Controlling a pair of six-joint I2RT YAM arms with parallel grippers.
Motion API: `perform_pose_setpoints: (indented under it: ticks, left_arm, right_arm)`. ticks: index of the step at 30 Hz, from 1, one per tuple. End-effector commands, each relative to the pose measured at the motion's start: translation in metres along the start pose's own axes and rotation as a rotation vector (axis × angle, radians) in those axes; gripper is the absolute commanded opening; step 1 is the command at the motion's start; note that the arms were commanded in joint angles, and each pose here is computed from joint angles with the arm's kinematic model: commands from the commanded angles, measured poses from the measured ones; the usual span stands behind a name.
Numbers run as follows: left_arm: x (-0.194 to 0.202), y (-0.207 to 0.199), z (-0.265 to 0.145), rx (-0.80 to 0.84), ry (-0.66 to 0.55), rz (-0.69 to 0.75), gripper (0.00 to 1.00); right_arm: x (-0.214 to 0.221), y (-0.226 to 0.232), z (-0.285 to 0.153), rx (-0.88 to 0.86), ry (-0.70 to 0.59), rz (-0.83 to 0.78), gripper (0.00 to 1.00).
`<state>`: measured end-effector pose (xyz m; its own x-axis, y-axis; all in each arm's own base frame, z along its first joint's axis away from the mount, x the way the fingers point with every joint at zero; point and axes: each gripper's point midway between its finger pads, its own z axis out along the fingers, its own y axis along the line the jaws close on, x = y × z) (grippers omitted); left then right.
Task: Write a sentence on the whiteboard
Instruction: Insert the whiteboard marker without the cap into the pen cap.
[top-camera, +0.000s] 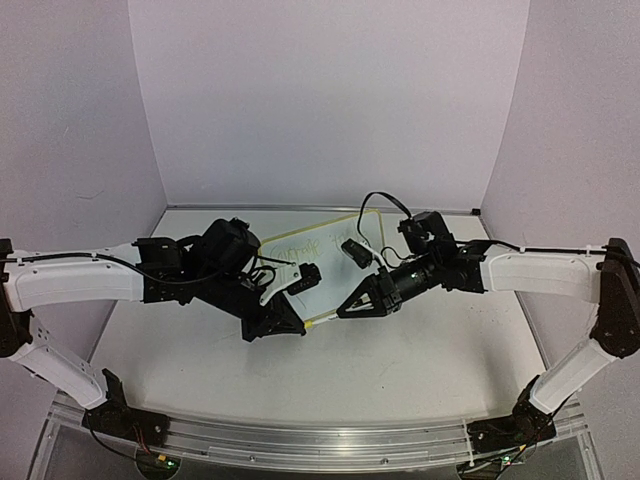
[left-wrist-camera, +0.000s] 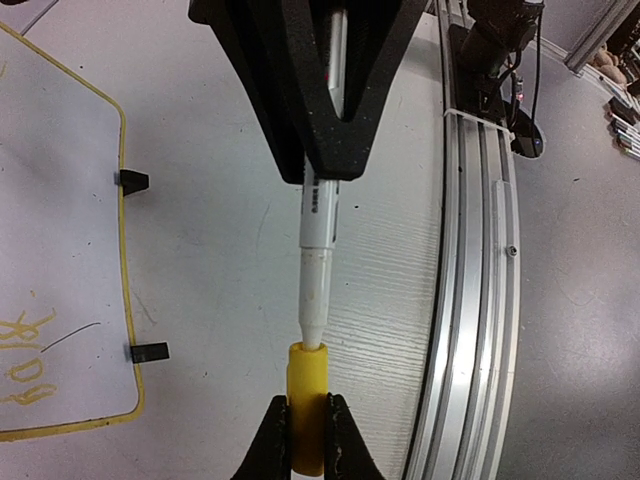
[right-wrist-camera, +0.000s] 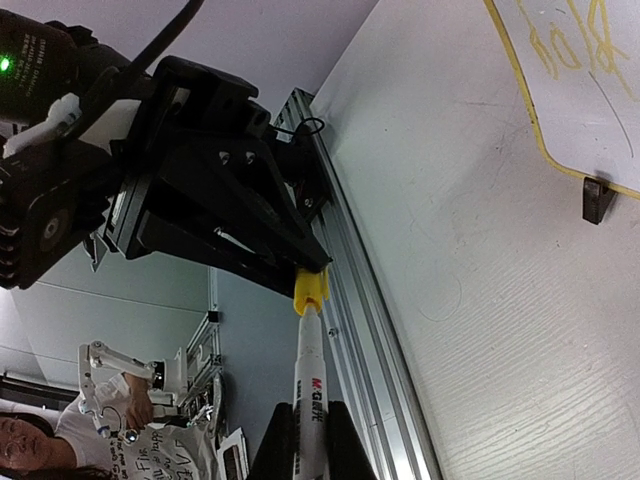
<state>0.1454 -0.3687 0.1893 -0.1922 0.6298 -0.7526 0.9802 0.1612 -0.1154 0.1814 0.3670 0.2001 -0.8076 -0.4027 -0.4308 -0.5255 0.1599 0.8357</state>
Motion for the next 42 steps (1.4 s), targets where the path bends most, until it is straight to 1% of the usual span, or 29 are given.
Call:
perform_pose_setpoints:
  ticks: [1,15,21,25,32,39,40,41,42]
  left_arm:
    - [-0.02,-0.007,-0.01,0.017,-0.081,0.02,0.0]
    - [-0.042,-0.012,-0.018,0.044,-0.13,0.032,0.0]
    - [-0.054,-0.014,-0.015,0.066,-0.143,0.039,0.0]
    - [-0.062,-0.014,-0.012,0.08,-0.15,0.046,0.0]
    - [-0.076,-0.016,-0.006,0.114,-0.165,0.055,0.0]
    - [-0.078,-0.018,-0.002,0.132,-0.165,0.04,0.0]
    - [-0.077,-0.018,-0.002,0.127,-0.16,0.038,0.0]
    - [-0.076,-0.017,-0.004,0.119,-0.156,0.035,0.03]
    - [-0.075,-0.015,-0.006,0.104,-0.154,0.034,0.09]
  right_arm:
    - [-0.013,0.014,-0.001,-0.048,-0.014,-0.056,0.0]
    - [-0.012,0.024,0.007,-0.111,0.017,-0.078,0.0]
    - [-0.008,0.029,0.009,-0.13,0.034,-0.08,0.0]
    - [-0.011,0.037,0.006,-0.15,0.021,-0.118,0.0]
    - [-0.009,0.04,0.004,-0.148,0.012,-0.134,0.0]
    - [-0.01,0.041,0.002,-0.141,-0.006,-0.149,0.0]
    - [-0.01,0.042,0.002,-0.141,-0.007,-0.15,0.0]
    - [-0.01,0.042,0.001,-0.142,-0.008,-0.153,0.0]
    - [-0.01,0.043,0.001,-0.142,-0.009,-0.154,0.0]
